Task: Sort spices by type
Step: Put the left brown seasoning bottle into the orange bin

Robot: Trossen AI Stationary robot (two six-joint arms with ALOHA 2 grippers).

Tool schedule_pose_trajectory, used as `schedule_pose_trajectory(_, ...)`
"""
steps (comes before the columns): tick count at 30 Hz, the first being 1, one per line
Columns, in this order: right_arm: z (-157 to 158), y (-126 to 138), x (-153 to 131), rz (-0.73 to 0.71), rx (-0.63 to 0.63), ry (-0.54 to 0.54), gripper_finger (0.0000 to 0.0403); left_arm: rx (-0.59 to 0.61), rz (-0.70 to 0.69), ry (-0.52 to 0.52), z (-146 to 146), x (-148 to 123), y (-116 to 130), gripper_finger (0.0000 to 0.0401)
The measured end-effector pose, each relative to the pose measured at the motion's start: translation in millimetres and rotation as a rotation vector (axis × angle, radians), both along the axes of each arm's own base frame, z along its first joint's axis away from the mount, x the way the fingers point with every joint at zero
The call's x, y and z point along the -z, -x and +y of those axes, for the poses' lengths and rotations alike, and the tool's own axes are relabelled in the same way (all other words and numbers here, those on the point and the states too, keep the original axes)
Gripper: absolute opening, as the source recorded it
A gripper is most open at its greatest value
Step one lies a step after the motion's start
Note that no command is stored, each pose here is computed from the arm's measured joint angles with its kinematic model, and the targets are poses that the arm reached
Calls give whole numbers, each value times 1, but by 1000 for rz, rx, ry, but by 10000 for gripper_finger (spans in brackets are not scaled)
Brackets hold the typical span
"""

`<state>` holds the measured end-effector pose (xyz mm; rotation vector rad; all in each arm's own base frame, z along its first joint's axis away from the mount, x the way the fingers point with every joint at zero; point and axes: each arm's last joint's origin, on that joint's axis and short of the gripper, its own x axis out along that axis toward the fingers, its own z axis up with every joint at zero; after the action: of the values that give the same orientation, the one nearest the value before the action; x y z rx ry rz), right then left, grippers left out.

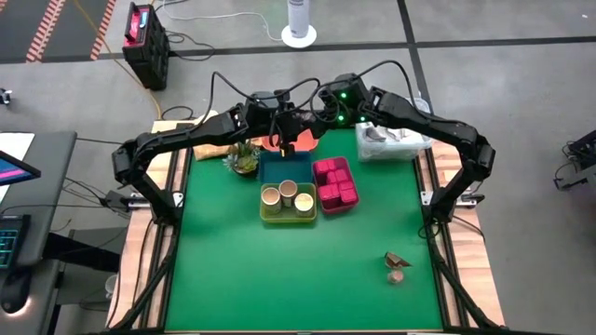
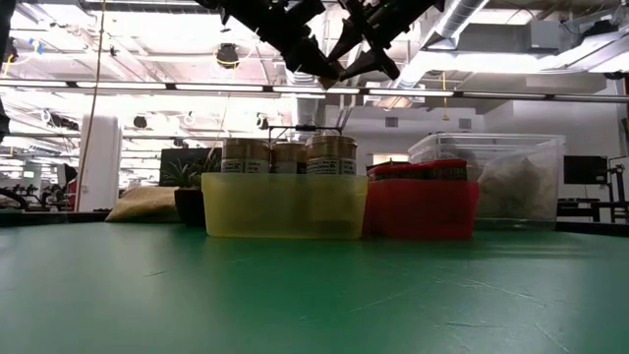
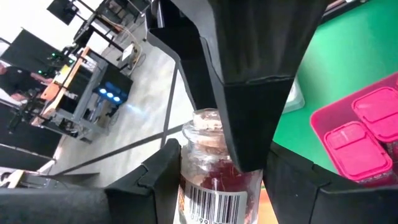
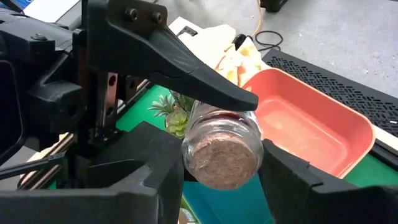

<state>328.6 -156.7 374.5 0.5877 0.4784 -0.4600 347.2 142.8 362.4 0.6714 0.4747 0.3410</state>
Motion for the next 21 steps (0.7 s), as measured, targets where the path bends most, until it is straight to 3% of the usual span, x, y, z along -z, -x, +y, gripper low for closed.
schedule_pose_trajectory(7, 1, 0, 0, 2, -8, 0, 196, -20, -4, 35, 0, 1, 0, 193)
schedule_pose_trajectory(21, 5, 0, 5, 47, -74, -33, 196, -92, 1, 242, -5, 5, 9, 280)
